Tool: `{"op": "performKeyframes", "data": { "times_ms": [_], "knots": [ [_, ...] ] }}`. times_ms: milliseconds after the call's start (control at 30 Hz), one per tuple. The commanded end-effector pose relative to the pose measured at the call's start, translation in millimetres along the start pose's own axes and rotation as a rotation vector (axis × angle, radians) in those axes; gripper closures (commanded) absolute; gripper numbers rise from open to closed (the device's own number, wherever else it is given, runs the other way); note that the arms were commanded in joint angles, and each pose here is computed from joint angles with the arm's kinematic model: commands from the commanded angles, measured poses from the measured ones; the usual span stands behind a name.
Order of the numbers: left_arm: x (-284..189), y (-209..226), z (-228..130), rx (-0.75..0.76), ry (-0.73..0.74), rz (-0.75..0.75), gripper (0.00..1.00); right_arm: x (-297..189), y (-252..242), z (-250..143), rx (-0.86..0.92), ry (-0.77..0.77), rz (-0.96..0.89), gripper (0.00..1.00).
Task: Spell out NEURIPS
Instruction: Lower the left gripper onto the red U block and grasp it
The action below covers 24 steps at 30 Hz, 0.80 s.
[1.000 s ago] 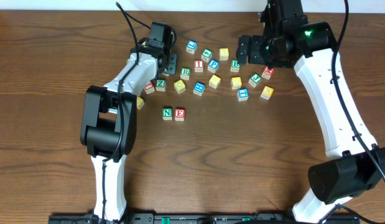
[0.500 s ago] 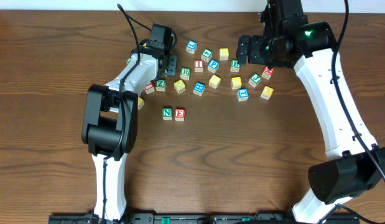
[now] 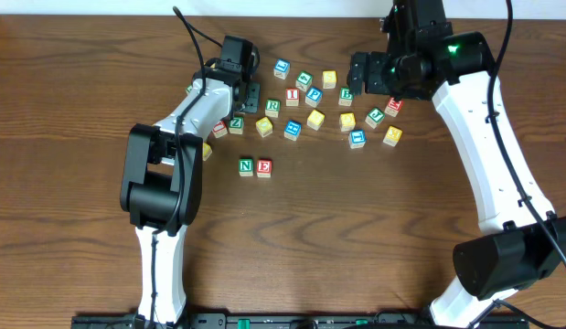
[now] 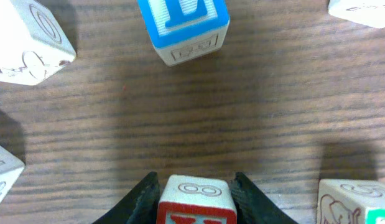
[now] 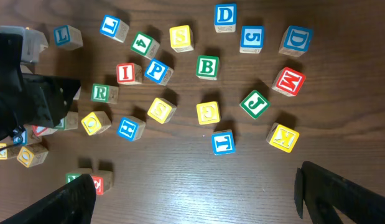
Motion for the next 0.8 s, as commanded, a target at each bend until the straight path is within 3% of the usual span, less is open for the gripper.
{"op": "performKeyframes", "data": {
  "times_ms": [0, 267, 467, 767],
  "knots": [
    [8.7, 1.2, -12.8, -0.011, 0.051, 0.011, 0.57, -3.6, 2.3, 0.3, 0.006, -0.008, 0.005, 0.01],
    [8.6, 1.2, -14.8, -0.010, 0.061, 0.011, 0.58, -3.6, 2.3, 0.3, 0.006, -0.008, 0.005, 0.01],
    [7.8, 1.2, -13.9, -0.011, 0.058, 0.011, 0.67, -3.6, 2.3, 0.3, 0.006, -0.008, 0.005, 0.01],
    [-16.0, 2.8, 2.5, -0.017, -0.002, 0.011, 0.69, -3.6, 2.3, 0.3, 0.006, -0.008, 0.005, 0.01]
  ]
}}
Point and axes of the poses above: each gripper's point midway between its finger pads, its own x axis out along the fingers, its own y axis along the line the jaws close on, z = x × y, the point moved 4 cm from there along -x, back along the fingers, and after that the axes turned 6 degrees about x, right-handed, at the moved point
